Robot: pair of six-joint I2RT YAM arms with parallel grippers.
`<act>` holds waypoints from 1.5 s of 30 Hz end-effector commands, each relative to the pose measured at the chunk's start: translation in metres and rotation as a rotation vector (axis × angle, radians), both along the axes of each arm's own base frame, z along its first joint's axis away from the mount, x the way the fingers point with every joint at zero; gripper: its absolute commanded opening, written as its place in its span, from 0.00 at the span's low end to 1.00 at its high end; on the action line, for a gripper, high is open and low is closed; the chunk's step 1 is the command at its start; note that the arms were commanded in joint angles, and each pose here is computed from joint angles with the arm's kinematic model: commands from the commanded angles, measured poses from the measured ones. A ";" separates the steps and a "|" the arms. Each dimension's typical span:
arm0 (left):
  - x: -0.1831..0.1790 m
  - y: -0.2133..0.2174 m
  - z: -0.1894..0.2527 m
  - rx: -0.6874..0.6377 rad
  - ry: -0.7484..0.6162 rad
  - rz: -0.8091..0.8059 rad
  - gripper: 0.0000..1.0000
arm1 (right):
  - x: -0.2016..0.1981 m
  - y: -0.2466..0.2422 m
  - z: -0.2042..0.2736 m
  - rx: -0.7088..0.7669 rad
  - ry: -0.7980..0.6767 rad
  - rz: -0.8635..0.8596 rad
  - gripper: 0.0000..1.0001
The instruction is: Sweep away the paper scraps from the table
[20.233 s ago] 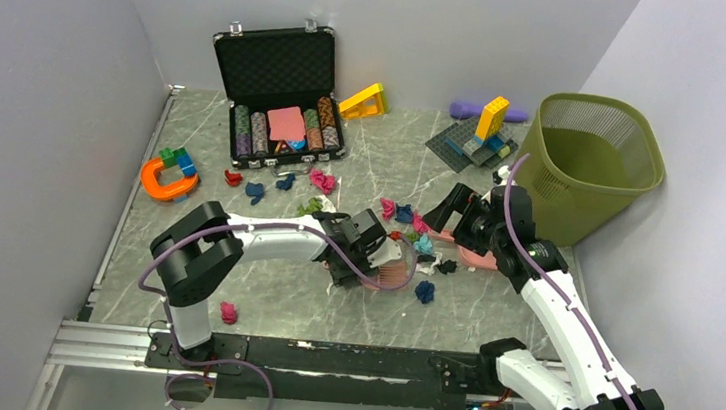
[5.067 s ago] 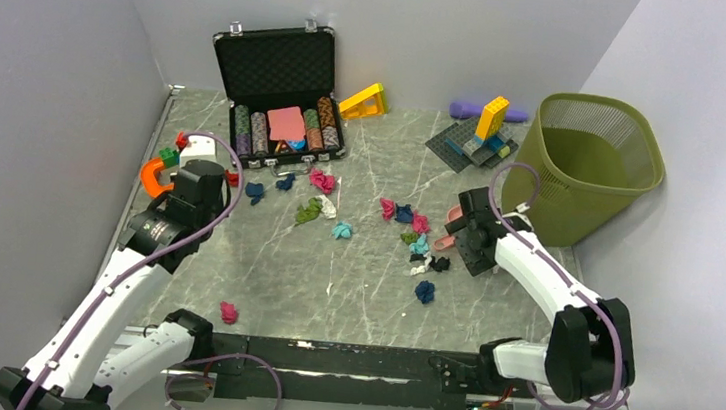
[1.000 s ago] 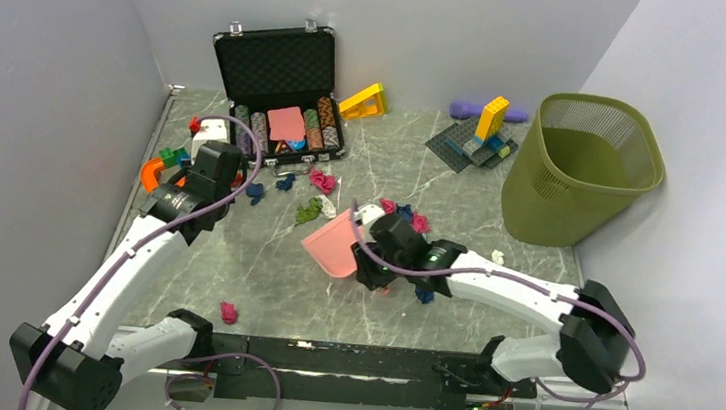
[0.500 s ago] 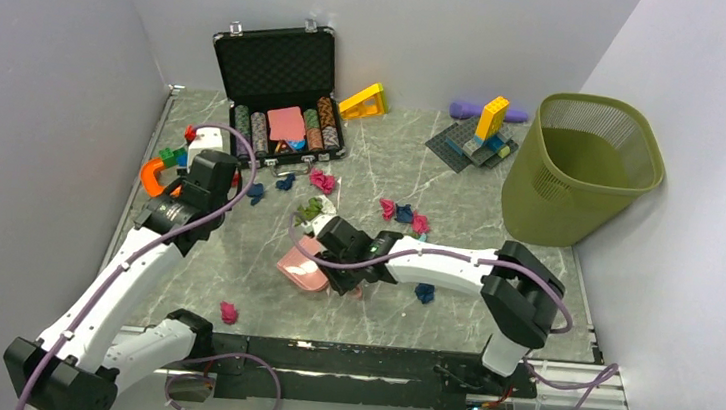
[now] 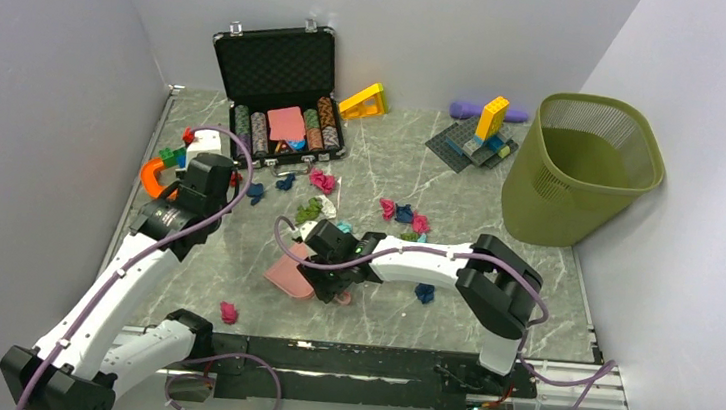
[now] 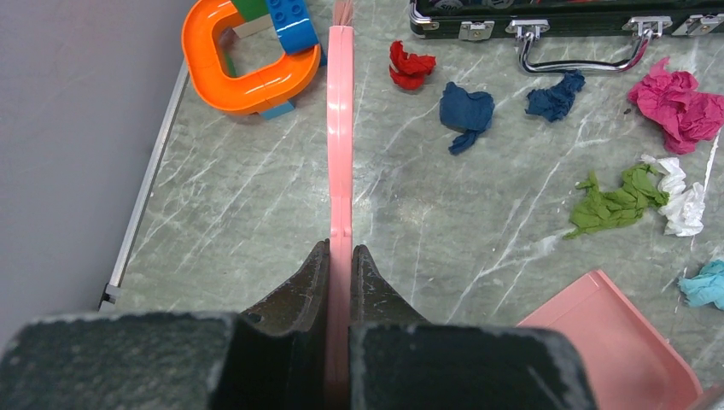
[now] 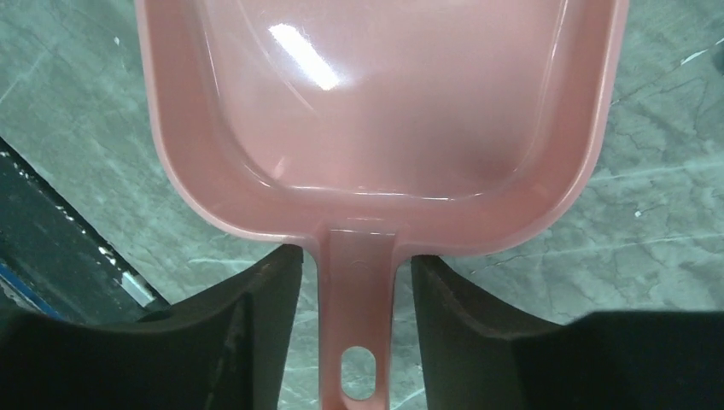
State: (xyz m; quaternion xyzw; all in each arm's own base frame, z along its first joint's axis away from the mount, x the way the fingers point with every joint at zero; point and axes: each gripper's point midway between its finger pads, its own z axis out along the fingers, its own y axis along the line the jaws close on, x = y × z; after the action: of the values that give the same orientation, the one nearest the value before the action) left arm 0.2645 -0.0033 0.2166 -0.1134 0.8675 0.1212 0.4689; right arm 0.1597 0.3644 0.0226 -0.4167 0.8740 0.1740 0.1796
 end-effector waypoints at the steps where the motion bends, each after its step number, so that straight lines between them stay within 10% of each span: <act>1: 0.004 0.000 0.013 -0.008 -0.059 -0.005 0.00 | 0.011 0.009 0.012 0.042 -0.050 -0.014 0.59; 30: 0.005 0.001 0.013 -0.007 -0.062 -0.001 0.00 | 0.018 0.005 0.017 0.025 -0.260 -0.014 0.45; 33: 0.005 0.001 0.013 -0.005 -0.060 -0.002 0.00 | 0.019 0.004 0.011 0.011 -0.259 -0.022 0.36; 37: 0.005 0.001 0.012 0.001 -0.055 -0.001 0.00 | 0.021 0.005 0.017 0.015 -0.266 -0.046 0.01; 45: 0.010 0.006 0.007 0.054 -0.014 0.021 0.00 | 0.014 0.000 0.078 0.167 -0.316 -0.010 0.00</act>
State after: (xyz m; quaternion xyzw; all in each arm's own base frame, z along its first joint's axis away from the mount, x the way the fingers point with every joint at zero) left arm 0.2649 -0.0017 0.2138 -0.1054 0.8695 0.1308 0.4644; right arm 0.1710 0.3560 0.0419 -0.4273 0.8473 0.1289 0.2880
